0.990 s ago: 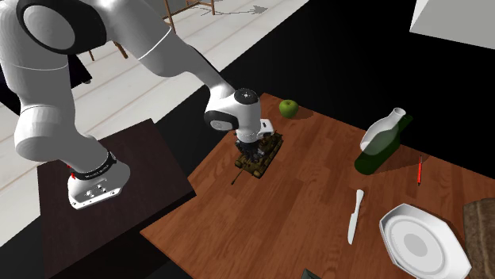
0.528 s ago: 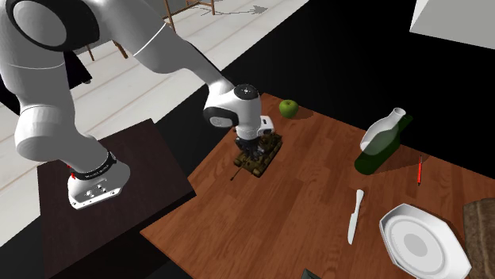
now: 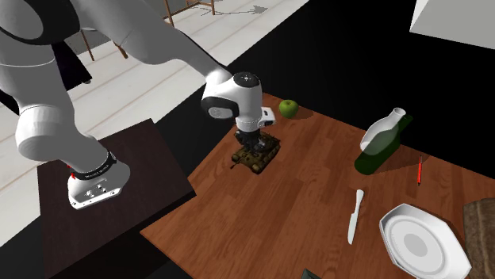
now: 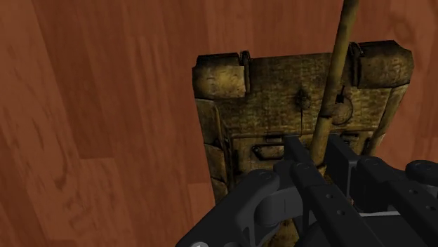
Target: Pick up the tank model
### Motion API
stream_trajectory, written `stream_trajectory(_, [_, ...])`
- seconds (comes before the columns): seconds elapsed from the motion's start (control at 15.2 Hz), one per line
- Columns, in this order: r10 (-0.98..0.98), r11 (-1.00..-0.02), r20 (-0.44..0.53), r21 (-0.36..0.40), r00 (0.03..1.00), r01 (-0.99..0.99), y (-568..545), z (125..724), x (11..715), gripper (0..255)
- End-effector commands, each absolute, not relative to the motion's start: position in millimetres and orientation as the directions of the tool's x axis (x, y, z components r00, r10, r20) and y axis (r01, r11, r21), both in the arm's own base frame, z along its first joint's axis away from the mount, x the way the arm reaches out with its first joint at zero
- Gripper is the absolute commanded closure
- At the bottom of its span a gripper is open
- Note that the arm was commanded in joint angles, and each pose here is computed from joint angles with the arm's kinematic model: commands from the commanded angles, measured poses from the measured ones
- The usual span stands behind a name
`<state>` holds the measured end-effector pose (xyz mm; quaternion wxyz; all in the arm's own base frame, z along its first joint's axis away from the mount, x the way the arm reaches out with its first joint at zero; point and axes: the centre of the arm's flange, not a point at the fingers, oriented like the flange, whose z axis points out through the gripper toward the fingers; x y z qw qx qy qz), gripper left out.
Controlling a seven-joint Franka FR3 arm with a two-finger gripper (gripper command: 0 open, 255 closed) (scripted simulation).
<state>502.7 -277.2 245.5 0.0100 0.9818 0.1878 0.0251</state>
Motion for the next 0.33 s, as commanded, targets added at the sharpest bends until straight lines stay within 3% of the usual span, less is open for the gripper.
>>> stream_trajectory(0.0, [0.369,-0.929,0.048,0.031,0.928,0.368,-277.7,257.3,502.2,255])
stream_trajectory(0.26, [0.369,-0.929,0.048,0.031,0.928,0.368,-277.7,268.7,502.2,255])
